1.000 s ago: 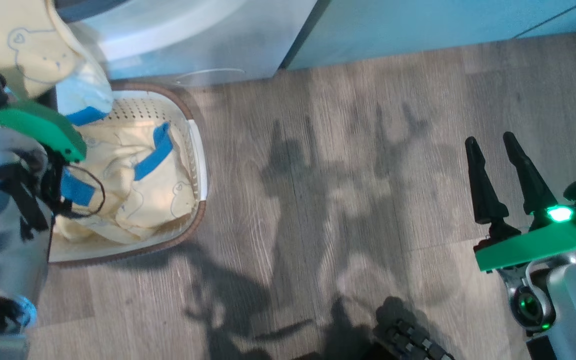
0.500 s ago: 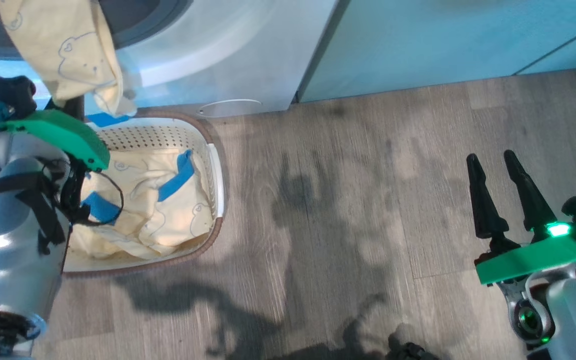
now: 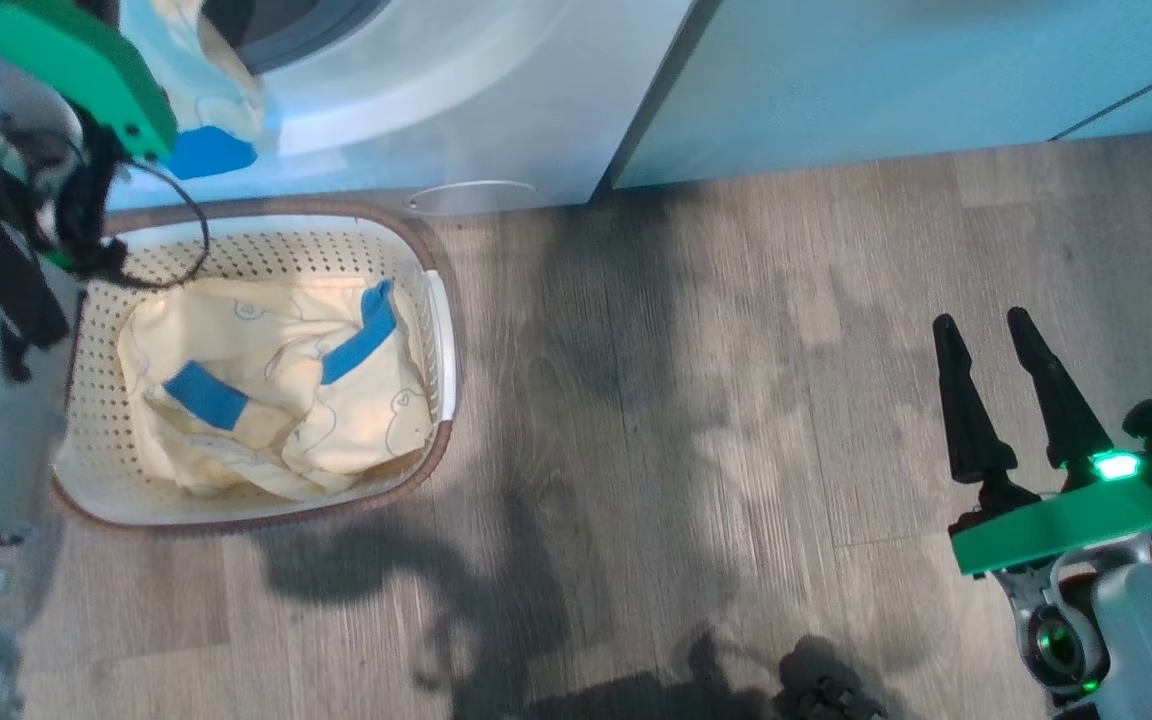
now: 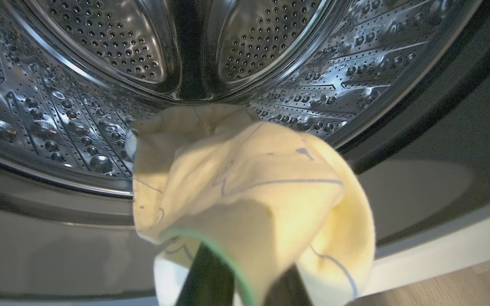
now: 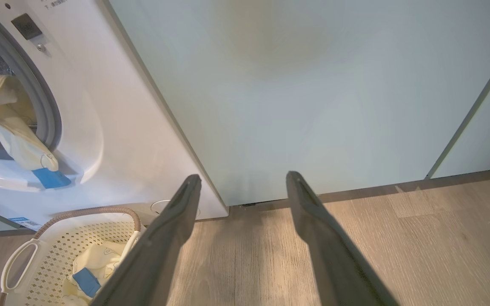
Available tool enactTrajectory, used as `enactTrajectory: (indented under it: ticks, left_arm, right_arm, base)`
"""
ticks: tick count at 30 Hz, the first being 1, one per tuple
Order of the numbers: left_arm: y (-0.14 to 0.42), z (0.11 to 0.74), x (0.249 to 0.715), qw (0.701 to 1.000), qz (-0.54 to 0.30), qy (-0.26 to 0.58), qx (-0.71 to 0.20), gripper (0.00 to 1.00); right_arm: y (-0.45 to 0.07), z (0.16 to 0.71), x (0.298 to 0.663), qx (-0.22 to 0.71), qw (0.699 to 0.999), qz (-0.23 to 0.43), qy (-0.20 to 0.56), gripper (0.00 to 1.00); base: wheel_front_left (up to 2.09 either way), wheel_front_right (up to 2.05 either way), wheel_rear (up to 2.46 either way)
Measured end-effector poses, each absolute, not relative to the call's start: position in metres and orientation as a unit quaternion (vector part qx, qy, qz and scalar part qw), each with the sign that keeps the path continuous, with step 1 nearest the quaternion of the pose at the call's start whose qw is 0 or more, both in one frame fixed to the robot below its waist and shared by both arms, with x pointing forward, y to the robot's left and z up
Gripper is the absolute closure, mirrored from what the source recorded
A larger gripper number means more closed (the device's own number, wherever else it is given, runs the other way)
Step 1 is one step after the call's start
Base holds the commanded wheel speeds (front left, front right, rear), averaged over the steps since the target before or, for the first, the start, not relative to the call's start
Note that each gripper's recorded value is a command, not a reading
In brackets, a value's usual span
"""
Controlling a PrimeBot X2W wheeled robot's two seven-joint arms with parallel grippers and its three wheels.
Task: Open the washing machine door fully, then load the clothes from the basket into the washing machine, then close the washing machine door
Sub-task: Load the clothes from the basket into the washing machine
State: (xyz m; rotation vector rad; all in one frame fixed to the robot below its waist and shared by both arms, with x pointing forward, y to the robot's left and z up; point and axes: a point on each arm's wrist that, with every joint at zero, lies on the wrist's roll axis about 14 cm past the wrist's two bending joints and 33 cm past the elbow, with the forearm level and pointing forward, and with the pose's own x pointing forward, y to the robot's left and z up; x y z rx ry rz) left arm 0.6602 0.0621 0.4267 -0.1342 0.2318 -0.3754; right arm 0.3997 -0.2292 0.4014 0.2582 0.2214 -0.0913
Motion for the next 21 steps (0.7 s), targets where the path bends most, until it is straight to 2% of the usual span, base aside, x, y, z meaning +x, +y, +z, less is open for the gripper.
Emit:
enactTrajectory:
  ticks: [9,21]
  left_arm:
    - [0.065,0.437,0.691,0.976,-0.169,0.12,-0.065,1.0]
    - [0.062,0.44,0.748,0.984,-0.136,0.103,-0.049,1.0]
  right_arm:
    - [-0.231,0.391,0.402,0.126,0.983,-0.049,0.124,0.0]
    - [-0.232,0.375,0.424,0.119,0.983,-0.044,0.134,0.0]
  base:
    - [0.0,0.0,0.0]
    - [0.0,0.0,0.0]
